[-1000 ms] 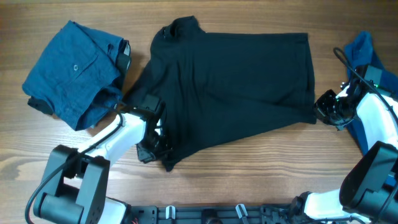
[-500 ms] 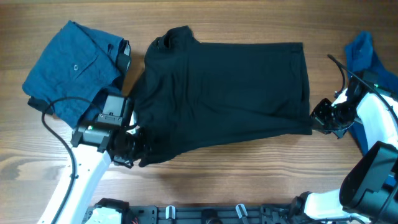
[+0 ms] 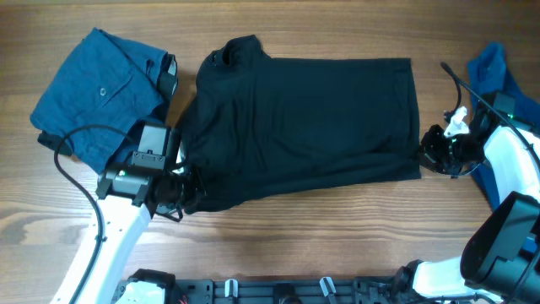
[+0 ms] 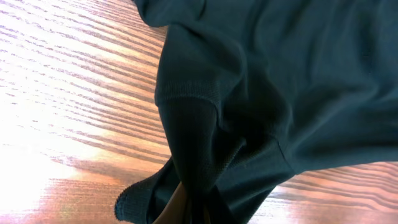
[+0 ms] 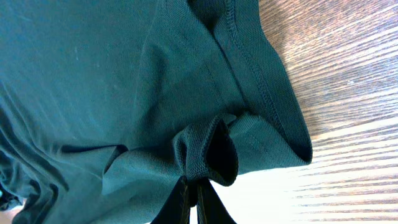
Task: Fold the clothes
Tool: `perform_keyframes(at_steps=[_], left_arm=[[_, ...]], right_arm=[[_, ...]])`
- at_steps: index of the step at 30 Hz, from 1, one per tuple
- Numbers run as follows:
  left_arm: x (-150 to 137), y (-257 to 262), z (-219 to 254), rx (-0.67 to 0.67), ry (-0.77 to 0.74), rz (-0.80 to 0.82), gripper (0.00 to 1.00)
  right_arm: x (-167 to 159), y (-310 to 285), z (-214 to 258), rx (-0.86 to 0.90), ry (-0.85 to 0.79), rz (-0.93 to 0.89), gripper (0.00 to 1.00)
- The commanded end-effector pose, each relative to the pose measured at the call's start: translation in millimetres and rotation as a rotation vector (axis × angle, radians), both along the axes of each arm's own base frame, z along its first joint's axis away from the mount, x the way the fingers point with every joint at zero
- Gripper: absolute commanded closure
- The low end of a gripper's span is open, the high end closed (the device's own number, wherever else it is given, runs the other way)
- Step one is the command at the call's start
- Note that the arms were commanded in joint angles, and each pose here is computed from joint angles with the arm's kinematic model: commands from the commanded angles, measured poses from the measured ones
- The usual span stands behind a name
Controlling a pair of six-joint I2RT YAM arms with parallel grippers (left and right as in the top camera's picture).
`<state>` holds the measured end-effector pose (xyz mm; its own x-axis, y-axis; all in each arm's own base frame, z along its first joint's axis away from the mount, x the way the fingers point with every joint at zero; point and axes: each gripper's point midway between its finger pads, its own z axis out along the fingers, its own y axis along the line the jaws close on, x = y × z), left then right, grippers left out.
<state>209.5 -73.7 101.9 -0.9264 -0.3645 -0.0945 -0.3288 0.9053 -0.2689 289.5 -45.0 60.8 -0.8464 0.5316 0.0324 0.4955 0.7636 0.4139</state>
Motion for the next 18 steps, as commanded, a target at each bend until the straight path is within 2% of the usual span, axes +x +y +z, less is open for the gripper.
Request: perform_keyframes(at_steps=[1, 4, 7, 9, 11, 16, 17, 18], left_arm=[[-18.8, -10.1, -8.8, -0.061, 0.141, 0.006, 0.96], [-41.7, -3.3, -13.2, -0.011, 0.246, 0.036, 0.96], [-43.2, 0.7, -6.8, -0.001, 0.219, 0.080, 0.96], [-27.5, 5.7, -6.7, 0.029, 0.146, 0.087, 0.96], [4.3, 14.2, -13.9, 0.092, 0.045, 0.105, 0.96], [44.8, 19.7, -51.1, 0.171, 0.033, 0.117, 0.96], [52.2, 18.1, -60.7, 0.174, 0.034, 0.106, 0.89], [57.7, 16.8, -69.1, 0.176, 0.037, 0.099, 0.75]], right_arm=[[-8.3, 10.4, 1.9, 0.041, 0.039, 0.020, 0.96], [-24.1, 15.8, 1.1, 0.046, 0.107, 0.038, 0.96], [-38.7, 13.5, -0.8, 0.022, 0.176, 0.040, 0.96], [-34.0, 9.7, -2.3, 0.001, 0.158, 0.038, 0.96], [-17.4, 1.1, -7.3, -0.033, 0.106, -0.020, 0.96], [7.8, 3.6, -17.2, -0.068, 0.004, -0.026, 0.94], [13.7, 6.4, -18.0, -0.077, -0.023, -0.007, 0.85], [17.4, 8.8, -18.3, -0.082, -0.039, 0.003, 0.71]])
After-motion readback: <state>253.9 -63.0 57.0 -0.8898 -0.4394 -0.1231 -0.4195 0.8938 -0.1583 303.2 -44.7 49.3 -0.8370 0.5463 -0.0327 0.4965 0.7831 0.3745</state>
